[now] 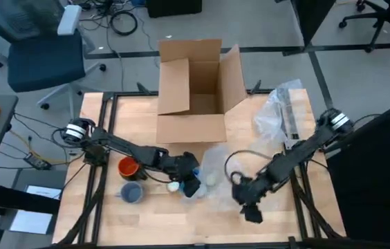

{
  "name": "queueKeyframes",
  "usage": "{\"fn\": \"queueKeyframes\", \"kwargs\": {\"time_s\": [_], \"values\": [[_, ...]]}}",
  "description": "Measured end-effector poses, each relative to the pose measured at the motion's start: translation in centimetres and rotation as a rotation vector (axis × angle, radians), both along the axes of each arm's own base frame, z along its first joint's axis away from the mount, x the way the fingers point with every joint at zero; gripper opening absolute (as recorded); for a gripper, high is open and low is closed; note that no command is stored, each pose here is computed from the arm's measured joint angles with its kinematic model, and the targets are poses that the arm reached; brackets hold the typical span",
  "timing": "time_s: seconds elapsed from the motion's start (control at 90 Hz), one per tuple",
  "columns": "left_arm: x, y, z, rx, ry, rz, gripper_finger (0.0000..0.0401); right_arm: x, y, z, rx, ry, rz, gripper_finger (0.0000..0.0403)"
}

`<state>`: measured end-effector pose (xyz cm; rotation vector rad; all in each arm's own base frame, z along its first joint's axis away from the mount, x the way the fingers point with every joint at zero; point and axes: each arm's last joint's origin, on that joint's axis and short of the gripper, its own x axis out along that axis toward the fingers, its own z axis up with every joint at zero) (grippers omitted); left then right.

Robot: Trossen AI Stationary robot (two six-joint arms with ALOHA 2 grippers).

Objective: Wrap mug
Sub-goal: Wrap the black mug with the bubble wrap

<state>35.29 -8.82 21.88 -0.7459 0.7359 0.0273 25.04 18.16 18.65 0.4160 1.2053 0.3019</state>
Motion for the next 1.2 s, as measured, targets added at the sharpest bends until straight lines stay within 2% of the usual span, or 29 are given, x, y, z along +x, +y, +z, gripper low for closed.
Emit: {"fn": "queueKeyframes", "kwargs": {"time_s": [0.078,0.167,0.222,0.367,0.422,0.478,0.644,0.778,0.956,1.2], "values": [[0.0,0.2,0.2,-0.01,-0.006,-0.003,0.0,0.6,0.4,-0.8,-0.025,0.016,0.032,0.0138],[0.0,0.4,0.2,-0.025,0.001,-0.019,0.0,1.0,0.1,0.3,-0.079,-0.042,0.026,0.0122],[0.0,0.5,0.1,-0.025,0.004,-0.022,0.0,0.7,-0.5,1.2,-0.185,-0.061,-0.006,0.0112],[0.0,0.5,0.1,-0.024,0.012,-0.026,0.0,-1.0,-2.9,3.3,-0.561,-0.015,-0.165,0.0083],[0.0,0.5,0.1,-0.022,0.012,-0.028,0.0,-1.7,-3.3,3.9,-0.632,0.017,-0.157,0.0074],[0.0,0.5,0.1,-0.022,0.012,-0.028,0.0,-1.8,-2.7,4.3,-0.601,0.007,-0.108,0.0068],[0.1,0.6,0.2,-0.01,-0.009,-0.031,0.0,-1.4,0.5,4.7,-0.363,-0.097,0.017,0.0073],[0.1,0.6,0.2,-0.004,-0.015,-0.033,0.0,-1.7,1.4,4.6,-0.317,-0.093,0.019,0.0098],[0.4,1.1,0.4,-0.003,-0.038,-0.02,0.0,-0.9,2.1,3.4,-0.369,-0.138,0.001,0.0148],[0.7,1.7,0.6,0.033,-0.082,-0.031,0.0,1.3,3.9,-1.8,-0.51,-0.158,0.053,0.0206]]}}
